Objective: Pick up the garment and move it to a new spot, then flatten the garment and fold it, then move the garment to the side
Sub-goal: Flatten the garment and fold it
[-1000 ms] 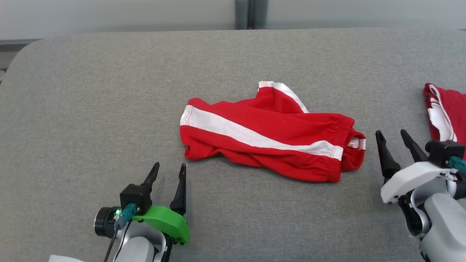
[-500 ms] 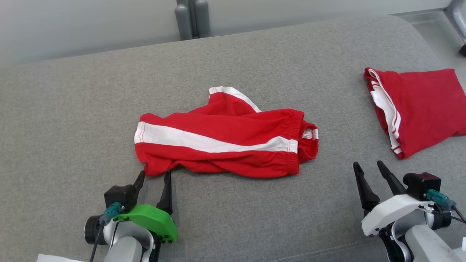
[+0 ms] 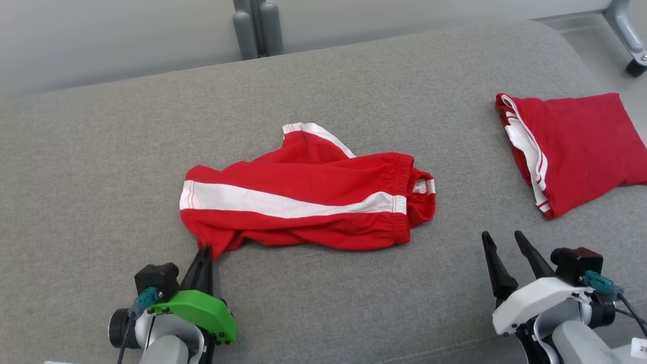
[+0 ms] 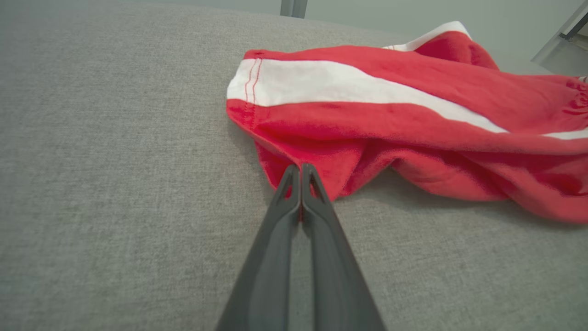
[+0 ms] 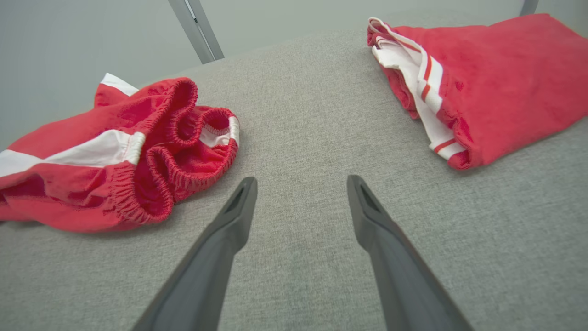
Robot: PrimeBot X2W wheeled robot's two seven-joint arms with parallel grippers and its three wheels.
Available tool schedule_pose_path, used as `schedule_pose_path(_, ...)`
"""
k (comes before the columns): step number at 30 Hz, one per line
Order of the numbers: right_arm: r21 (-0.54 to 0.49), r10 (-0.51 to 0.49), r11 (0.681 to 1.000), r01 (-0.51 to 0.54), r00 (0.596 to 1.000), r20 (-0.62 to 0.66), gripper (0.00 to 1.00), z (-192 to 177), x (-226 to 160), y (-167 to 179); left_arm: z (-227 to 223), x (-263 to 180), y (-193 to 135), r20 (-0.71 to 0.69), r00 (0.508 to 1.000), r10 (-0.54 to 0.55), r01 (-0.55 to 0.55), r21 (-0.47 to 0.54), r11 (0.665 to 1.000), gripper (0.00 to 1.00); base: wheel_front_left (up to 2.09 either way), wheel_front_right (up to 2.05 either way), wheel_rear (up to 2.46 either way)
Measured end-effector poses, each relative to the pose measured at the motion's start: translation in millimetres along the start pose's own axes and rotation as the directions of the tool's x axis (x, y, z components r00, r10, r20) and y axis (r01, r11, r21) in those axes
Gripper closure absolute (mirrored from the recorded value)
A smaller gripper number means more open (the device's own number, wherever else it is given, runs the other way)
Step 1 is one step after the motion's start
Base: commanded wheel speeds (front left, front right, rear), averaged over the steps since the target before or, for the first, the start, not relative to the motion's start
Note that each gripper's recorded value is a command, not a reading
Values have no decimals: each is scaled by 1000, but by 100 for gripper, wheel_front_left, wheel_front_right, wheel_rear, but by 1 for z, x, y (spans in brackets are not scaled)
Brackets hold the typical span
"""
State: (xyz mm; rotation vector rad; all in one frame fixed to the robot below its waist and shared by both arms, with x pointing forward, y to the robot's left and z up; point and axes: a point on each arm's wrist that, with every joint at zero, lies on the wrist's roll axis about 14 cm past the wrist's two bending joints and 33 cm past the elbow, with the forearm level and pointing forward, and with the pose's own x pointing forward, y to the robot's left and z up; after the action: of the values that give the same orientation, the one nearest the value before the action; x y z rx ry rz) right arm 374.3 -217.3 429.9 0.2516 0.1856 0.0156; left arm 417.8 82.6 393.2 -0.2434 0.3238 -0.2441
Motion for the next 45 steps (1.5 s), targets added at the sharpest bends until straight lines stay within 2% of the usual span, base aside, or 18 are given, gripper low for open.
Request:
schedule_pose_path(8,46,30,999,-29,999,-31,0,-17,-9,20,1,-34,13,30,999,35,-35,15,999,100,0,0,0)
schedule_pose_path(17,64,130,990,-128,991,-17,0,-16,-4,63,-7,-74,22,42,996,80,-80,18,997,100,0,0,0)
schedule_pose_path(18,60,149,987,-148,989,-13,0,-15,-3,70,-10,-80,24,41,995,95,-96,18,995,0,0,0,0)
schedule_pose_path(27,-13,194,981,-194,976,99,0,21,-5,82,14,-88,39,129,978,162,-171,57,984,0,0,0,0)
schedule_pose_path(34,-58,192,981,-185,971,140,0,29,-19,83,40,-94,41,215,963,163,-185,86,979,0,0,0,0)
schedule_pose_path(45,-89,204,977,-192,967,154,0,26,-38,94,43,-105,40,240,957,161,-186,86,979,0,0,0,0)
